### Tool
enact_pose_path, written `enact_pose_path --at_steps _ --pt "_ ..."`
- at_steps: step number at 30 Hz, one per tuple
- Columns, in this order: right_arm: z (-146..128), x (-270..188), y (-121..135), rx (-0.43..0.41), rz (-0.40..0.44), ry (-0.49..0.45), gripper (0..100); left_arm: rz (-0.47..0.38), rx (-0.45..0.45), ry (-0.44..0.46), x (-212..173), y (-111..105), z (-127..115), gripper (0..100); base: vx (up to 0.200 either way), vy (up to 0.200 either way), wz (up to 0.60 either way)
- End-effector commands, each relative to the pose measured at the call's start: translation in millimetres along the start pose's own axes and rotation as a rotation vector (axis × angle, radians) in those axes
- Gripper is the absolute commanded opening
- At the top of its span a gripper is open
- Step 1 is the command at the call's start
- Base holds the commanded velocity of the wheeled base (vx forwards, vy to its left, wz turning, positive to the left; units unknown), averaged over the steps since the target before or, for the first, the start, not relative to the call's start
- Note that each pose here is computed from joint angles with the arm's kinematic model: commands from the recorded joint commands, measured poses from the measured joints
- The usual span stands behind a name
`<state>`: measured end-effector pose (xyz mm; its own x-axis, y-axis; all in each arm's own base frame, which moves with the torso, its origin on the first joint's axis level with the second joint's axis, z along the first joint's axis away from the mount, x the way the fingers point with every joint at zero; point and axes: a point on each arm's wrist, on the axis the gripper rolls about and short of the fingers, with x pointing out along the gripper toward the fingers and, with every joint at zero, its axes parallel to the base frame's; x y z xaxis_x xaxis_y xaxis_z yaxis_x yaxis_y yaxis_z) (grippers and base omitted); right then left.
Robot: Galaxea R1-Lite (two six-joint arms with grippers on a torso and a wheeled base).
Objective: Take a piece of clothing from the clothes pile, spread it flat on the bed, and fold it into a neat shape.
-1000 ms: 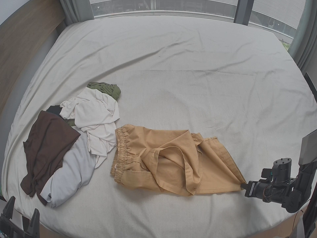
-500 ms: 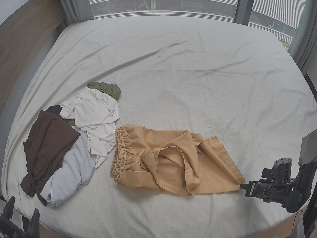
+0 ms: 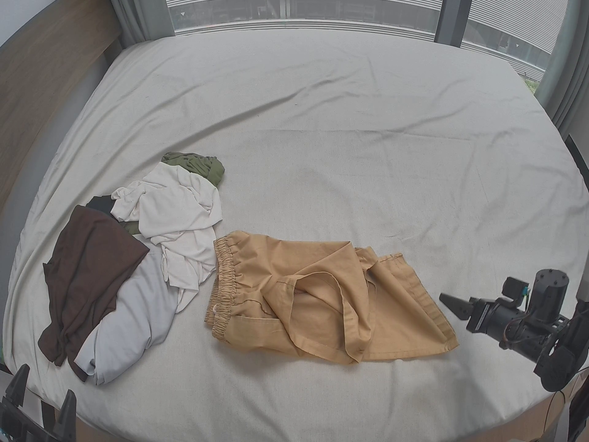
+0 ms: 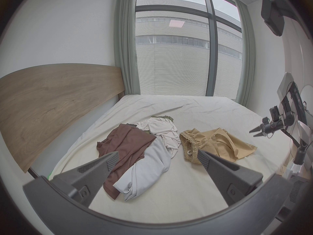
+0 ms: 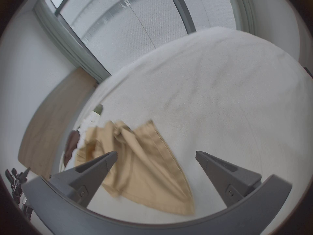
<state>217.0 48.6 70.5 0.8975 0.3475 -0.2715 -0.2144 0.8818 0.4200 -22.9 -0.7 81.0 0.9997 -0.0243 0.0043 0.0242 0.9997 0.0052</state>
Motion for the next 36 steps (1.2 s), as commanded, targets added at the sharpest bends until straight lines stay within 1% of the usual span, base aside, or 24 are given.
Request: enact_pose_path --at_steps 1,3,5,6,10,11,12,13,14,15,16,17,18,19,20,21,23,24,25,26,29,30,32,36 --pt "60 -10 36 -0.075 0.234 -0.27 100 -0.002 -0.001 0.001 0 0 -5 100 0.0 0.0 0.0" --pt "67 -4 48 -0.089 0.307 -0.281 100 -0.003 -0.004 0.003 0 0 -5 100 0.0 0.0 0.0" --pt "68 -2 51 -0.09 0.321 -0.276 100 -0.003 -0.004 0.003 0 0 -5 100 0.0 0.0 0.0" --pt "70 3 61 -0.094 0.359 -0.255 100 -0.003 0.004 0.003 0 0 -5 100 0.0 0.0 0.0" --pt "67 6 69 -0.095 0.388 -0.222 100 -0.003 0.004 0.004 0 0 -6 100 0.0 0.0 0.0" --pt "62 5 75 -0.096 0.412 -0.199 100 -0.002 0.006 0.001 0 0 -5 100 0.0 0.0 0.0" --pt "60 5 77 -0.096 0.417 -0.192 100 -0.002 0.008 -0.017 0 0 -3 100 0.0 0.0 0.0" --pt "58 5 77 -0.094 0.418 -0.182 100 0.003 -0.002 -0.063 -3 0 7 100 0.0 0.0 0.0" --pt "56 5 76 -0.093 0.416 -0.173 100 0.006 -0.003 -0.146 -9 0 33 100 0.0 0.0 0.0" --pt "55 4 76 -0.094 0.415 -0.172 100 0.004 -0.003 -0.169 -11 0 41 100 0.0 0.0 0.0" --pt "54 4 76 -0.093 0.416 -0.17 100 -0.003 0.0 -0.218 -14 0 77 100 0.0 0.0 0.0" --pt "54 4 76 -0.093 0.416 -0.17 100 -0.017 -0.004 -0.209 -9 0 95 100 0.0 0.0 0.0" --pt "53 4 77 -0.093 0.421 -0.161 100 -0.047 -0.018 -0.183 -2 0 105 100 0.0 0.0 0.0" --pt "51 4 78 -0.093 0.424 -0.158 100 -0.081 -0.037 -0.159 4 0 107 100 0.0 0.0 0.0" --pt "49 3 81 -0.094 0.435 -0.149 100 -0.135 -0.079 -0.12 13 0 110 100 0.0 0.0 0.0" --pt "47 3 83 -0.095 0.443 -0.144 100 -0.165 -0.111 -0.101 21 -1 115 100 0.0 0.0 0.0" --pt "47 3 86 -0.095 0.453 -0.14 100 -0.238 -0.176 -0.112 45 -3 139 100 0.0 0.0 0.0" --pt "47 3 86 -0.095 0.453 -0.14 100 -0.238 -0.176 -0.112 45 -3 139 100 0.0 0.0 0.0" --pt "51 3 88 -0.094 0.46 -0.158 100 -0.286 -0.223 -0.104 74 -5 159 100 0.0 0.0 0.0" --pt "54 4 89 -0.089 0.465 -0.167 100 -0.298 -0.236 -0.097 84 -6 165 100 0.0 0.0 0.0" --pt "61 8 92 -0.05 0.473 -0.17 100 -0.355 -0.262 -0.047 117 -11 171 100 0.0 0.0 0.0" --pt "61 9 92 -0.044 0.473 -0.167 100 -0.36 -0.263 -0.043 119 -12 171 100 0.0 0.0 0.0" --pt "58 10 90 -0.004 0.466 -0.131 100 -0.441 -0.268 0.002 149 -24 168 100 0.0 0.0 0.0" --pt "55 9 92 -0.003 0.476 -0.12 100 -0.514 -0.301 0.008 177 -39 165 100 0.0 0.0 0.0"
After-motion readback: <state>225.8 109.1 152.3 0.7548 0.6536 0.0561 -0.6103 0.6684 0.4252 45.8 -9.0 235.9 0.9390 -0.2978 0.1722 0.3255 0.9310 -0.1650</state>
